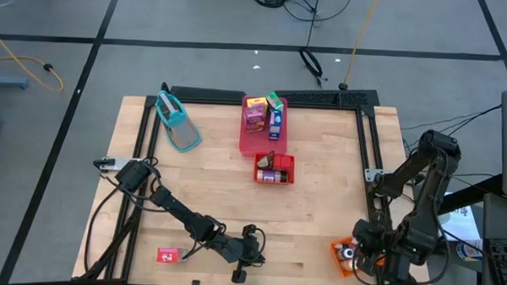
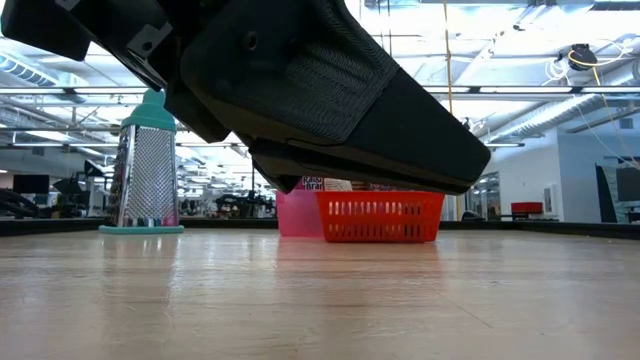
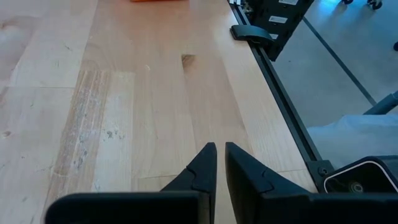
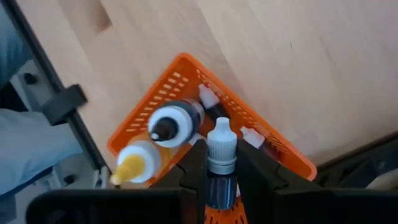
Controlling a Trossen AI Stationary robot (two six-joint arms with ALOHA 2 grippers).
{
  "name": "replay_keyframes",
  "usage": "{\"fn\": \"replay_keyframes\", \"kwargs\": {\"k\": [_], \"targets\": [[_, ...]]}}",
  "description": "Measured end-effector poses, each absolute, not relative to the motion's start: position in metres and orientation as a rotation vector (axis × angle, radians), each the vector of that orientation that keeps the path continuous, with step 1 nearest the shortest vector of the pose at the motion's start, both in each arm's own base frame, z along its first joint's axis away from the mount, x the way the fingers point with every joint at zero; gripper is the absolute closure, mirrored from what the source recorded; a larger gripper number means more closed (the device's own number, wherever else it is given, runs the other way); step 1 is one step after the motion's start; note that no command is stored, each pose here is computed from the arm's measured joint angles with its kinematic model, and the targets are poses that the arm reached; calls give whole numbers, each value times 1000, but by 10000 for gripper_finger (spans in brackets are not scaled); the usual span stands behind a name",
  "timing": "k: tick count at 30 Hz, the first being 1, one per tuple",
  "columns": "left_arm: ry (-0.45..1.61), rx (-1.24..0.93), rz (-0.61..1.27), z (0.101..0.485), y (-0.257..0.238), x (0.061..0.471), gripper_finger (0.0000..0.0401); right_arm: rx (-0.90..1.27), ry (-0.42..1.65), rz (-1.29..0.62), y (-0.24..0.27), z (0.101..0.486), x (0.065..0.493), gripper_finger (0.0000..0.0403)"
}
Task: Pick & Place Kitchen Items
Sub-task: Put the red food coloring bottle into the orange bin
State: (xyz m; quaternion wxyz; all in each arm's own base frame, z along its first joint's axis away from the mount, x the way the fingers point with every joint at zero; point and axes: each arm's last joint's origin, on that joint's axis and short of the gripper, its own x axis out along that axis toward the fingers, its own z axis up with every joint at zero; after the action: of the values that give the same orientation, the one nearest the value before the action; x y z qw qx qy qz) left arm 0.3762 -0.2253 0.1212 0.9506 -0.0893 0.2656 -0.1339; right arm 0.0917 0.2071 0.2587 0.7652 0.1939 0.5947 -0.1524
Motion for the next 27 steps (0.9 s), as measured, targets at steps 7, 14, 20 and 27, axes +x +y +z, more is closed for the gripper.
{"fn": "replay_keyframes", "kwargs": {"k": [7, 14, 20, 27], "targets": [[540, -182, -272, 121, -225, 376, 368, 465, 1394, -376, 205, 229, 87, 350], [541, -185, -272, 121, -225, 376, 368, 555, 1486, -330, 205, 190, 84, 340], [541, -186, -271, 121, -225, 376, 368, 627, 1463, -247, 206, 171, 85, 345], [541, -186, -271, 121, -225, 376, 368, 703, 1400, -133, 209, 165, 96, 344]]}}
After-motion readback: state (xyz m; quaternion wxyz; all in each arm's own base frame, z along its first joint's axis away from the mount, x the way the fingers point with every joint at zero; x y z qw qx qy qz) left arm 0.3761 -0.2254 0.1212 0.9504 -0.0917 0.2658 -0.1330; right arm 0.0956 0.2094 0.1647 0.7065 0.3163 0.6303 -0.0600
